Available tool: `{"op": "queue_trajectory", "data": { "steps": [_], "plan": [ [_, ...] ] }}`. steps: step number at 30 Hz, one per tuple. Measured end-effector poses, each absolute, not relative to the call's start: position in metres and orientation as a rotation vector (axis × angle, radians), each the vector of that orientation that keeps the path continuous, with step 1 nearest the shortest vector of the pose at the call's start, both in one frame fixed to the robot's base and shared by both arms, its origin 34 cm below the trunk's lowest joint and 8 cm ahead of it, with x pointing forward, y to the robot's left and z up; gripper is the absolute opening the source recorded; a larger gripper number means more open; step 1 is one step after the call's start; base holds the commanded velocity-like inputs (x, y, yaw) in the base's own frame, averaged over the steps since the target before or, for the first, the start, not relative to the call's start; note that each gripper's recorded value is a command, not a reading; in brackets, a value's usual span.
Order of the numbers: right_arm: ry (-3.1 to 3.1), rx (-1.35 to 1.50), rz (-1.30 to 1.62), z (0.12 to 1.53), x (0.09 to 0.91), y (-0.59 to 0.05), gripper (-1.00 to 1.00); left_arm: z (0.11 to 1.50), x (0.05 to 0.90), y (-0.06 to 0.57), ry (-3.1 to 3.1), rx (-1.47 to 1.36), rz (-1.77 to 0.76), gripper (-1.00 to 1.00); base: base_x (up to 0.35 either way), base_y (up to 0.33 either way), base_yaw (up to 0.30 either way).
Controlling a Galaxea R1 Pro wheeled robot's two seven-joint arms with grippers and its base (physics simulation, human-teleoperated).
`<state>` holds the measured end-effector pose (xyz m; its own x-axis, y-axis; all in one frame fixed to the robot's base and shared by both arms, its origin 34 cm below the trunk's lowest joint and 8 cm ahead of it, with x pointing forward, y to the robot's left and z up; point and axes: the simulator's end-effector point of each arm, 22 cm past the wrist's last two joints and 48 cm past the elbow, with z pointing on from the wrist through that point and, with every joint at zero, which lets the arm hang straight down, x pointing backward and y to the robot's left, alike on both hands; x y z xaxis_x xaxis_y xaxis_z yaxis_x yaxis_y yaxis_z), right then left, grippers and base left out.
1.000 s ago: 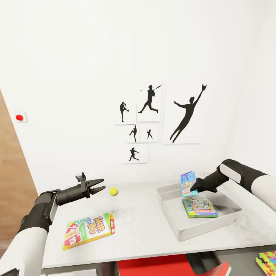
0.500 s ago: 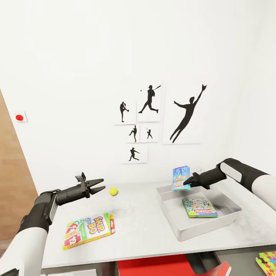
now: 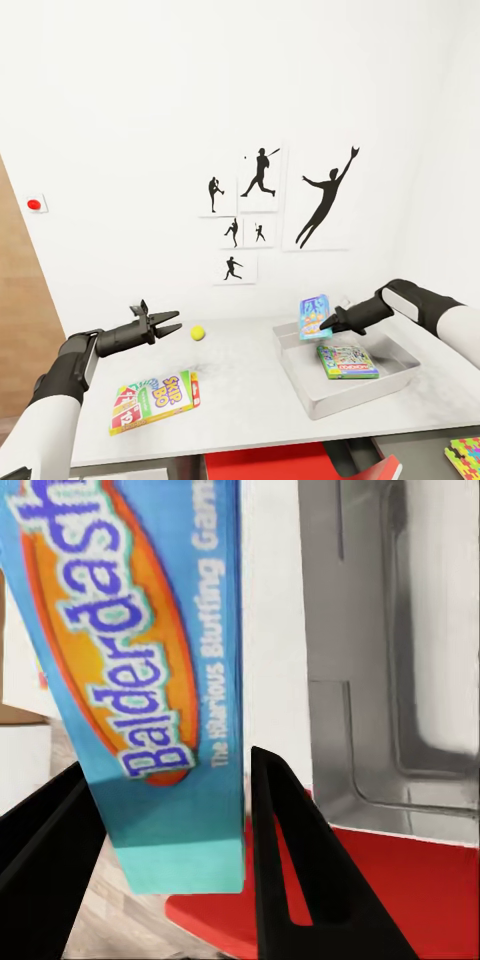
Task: Put all the toys in the child's room - the three board games (two on the bed and one on the table), the two jigsaw puzzles on the table, and the tennis ball on the table - inside the toy box on the table in the child's room.
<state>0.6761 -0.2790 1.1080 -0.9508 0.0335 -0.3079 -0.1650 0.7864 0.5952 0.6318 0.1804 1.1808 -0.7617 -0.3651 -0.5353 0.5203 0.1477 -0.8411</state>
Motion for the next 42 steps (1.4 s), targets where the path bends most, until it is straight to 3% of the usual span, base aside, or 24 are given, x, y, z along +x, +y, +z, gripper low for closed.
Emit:
{"op": "queue_trajectory", "data": {
  "steps": [42],
  "plan": [
    [2.912,-0.277,0.805,1.039,0.625,-0.280,-1.00,1.181,0.632,0.180,1.759,0.149,-1.694,1.00,0.000,0.000,0.000]
  ]
}}
